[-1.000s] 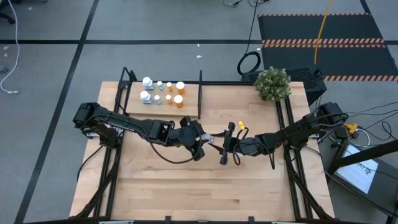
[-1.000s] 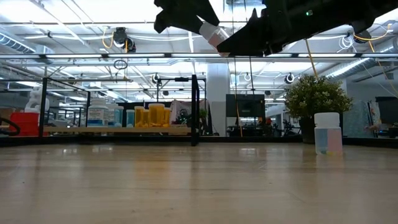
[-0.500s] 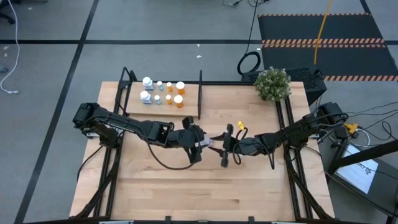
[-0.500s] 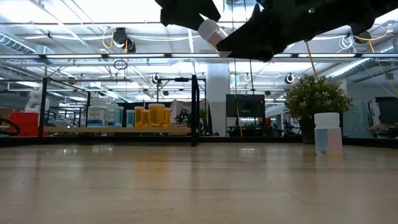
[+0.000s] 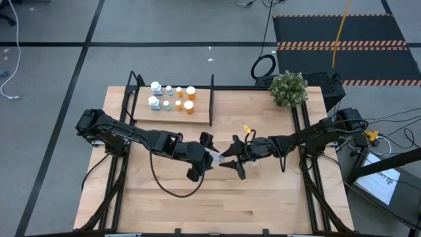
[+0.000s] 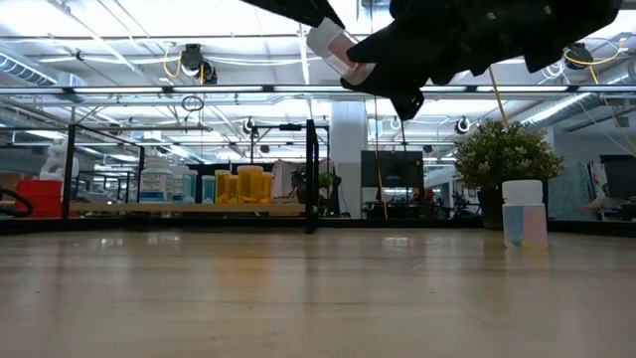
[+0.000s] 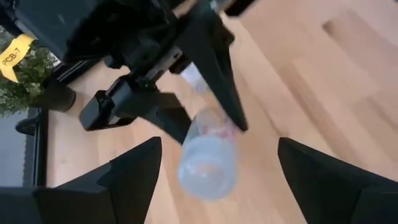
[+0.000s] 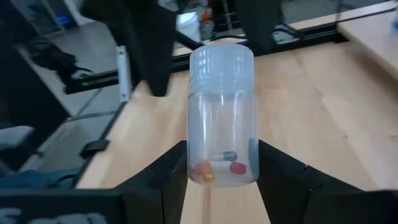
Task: Pick and place medicine bottles onto shelf by color
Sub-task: Put the bottom transparent pill bottle on the shelf
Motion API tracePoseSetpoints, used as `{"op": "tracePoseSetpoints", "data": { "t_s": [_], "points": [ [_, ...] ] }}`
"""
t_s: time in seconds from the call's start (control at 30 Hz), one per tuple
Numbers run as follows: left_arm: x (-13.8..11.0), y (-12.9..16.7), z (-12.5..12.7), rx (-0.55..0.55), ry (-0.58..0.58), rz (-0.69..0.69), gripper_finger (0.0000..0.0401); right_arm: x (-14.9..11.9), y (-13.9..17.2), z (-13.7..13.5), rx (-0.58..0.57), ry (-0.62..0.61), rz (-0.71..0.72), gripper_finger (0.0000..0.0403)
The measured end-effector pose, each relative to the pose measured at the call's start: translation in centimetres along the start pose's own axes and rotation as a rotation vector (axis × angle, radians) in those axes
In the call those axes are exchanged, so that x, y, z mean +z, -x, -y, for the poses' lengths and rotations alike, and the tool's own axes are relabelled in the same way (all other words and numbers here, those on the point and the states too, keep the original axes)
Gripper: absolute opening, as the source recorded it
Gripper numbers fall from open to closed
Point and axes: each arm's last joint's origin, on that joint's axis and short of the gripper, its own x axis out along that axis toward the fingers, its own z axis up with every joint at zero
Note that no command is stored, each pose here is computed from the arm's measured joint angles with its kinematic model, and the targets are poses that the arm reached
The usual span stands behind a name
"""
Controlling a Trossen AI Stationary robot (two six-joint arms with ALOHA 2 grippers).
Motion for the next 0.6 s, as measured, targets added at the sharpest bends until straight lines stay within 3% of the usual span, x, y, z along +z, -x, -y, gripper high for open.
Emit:
{"op": "tracePoseSetpoints", "data": {
  "t_s": [0.37, 0.6],
  "points": [
    [-0.7, -0.1, -0.5, -0.006, -0.037, -0.054, 0.0246, 0.6, 0.0, 1.5, 0.113, -0.027, -0.017, 0.0164],
    [-0.6, -0.1, -0.5, -0.003, -0.062, -0.042, 0.019, 0.7, 0.1, 1.7, 0.113, -0.01, -0.013, 0.0164]
  ]
}}
